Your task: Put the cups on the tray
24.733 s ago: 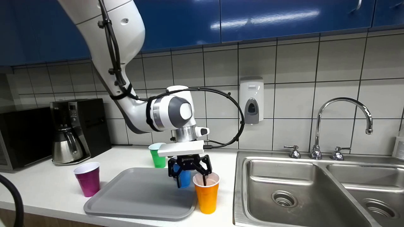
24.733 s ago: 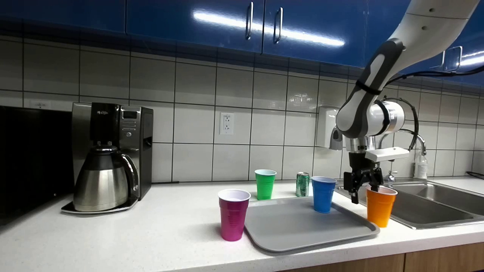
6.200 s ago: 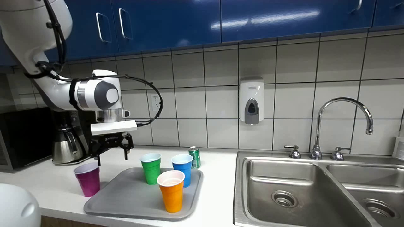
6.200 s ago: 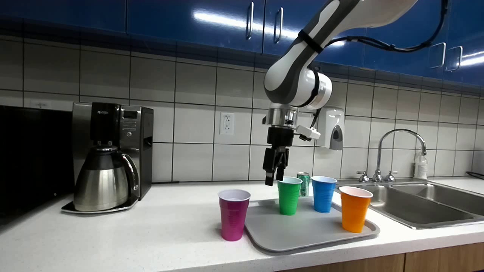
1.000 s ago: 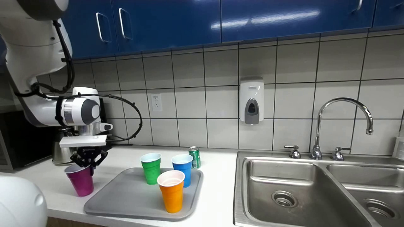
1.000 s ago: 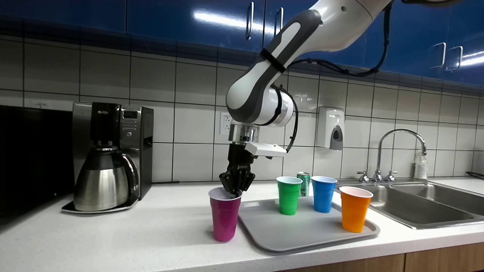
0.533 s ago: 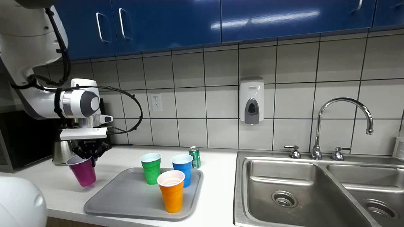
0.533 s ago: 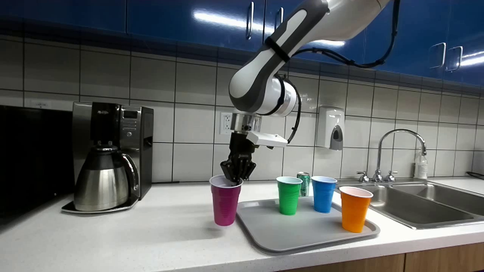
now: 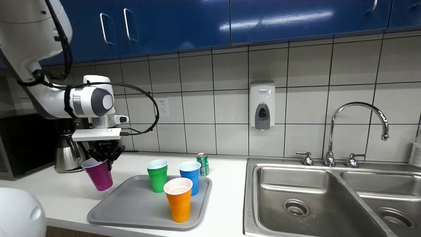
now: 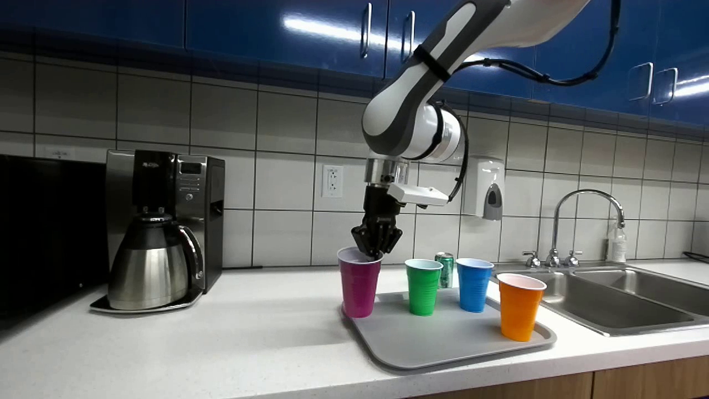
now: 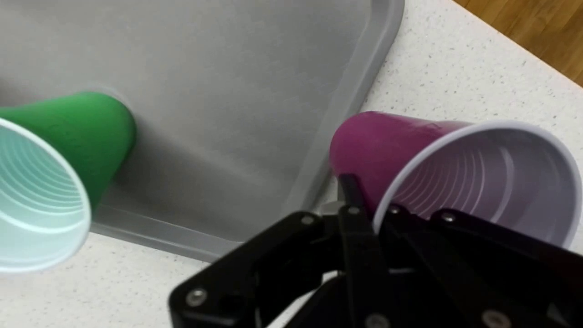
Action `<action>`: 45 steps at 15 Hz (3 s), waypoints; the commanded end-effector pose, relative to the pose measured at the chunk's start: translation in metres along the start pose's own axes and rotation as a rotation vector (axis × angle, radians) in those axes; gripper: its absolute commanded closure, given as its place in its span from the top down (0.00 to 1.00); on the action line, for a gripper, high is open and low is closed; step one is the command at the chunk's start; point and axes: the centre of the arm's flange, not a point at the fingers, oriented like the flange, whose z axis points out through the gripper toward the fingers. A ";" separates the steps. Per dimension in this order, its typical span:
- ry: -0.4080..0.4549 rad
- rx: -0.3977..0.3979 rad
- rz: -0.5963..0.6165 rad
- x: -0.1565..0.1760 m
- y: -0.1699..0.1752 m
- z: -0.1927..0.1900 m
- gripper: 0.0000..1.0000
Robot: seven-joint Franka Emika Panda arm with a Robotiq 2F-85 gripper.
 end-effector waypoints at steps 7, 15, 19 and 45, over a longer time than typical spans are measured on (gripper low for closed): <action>-0.055 -0.025 0.119 -0.051 0.037 -0.004 0.00; -0.058 0.003 0.129 -0.062 0.058 0.017 0.00; -0.052 0.031 0.122 -0.065 0.062 0.022 0.00; -0.063 -0.037 0.053 -0.070 0.049 0.001 1.00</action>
